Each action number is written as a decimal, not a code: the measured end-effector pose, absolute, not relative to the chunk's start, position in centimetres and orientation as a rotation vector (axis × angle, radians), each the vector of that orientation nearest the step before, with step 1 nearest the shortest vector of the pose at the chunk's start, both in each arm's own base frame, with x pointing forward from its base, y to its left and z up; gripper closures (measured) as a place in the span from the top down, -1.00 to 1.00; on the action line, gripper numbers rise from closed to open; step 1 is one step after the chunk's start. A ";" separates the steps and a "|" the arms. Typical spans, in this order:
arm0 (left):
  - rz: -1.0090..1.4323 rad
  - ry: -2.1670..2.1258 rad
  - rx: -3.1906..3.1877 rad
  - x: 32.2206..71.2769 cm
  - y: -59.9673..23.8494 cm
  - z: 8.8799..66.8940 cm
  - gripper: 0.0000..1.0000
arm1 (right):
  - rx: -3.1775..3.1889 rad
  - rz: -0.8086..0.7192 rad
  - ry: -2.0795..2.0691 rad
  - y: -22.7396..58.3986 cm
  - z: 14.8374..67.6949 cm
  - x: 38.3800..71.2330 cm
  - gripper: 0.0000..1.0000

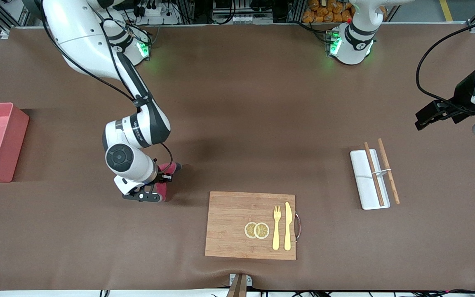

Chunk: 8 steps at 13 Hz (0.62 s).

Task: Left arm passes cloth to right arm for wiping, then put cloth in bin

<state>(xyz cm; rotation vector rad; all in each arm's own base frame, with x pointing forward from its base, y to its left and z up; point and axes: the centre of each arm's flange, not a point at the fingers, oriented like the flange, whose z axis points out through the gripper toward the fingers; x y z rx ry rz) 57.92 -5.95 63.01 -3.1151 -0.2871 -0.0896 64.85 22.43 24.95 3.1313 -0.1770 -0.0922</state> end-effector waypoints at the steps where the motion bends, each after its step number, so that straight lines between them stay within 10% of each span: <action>1: -0.090 -0.288 -3.115 57.9 -5.9 63.0 1.00 | 3.124 -0.105 -0.188 21.2 26.2 65.2 -0.89; 8: -0.056 -0.301 -3.110 57.9 -5.4 62.1 1.00 | 3.125 -0.202 0.168 -3.0 38.5 66.7 -0.89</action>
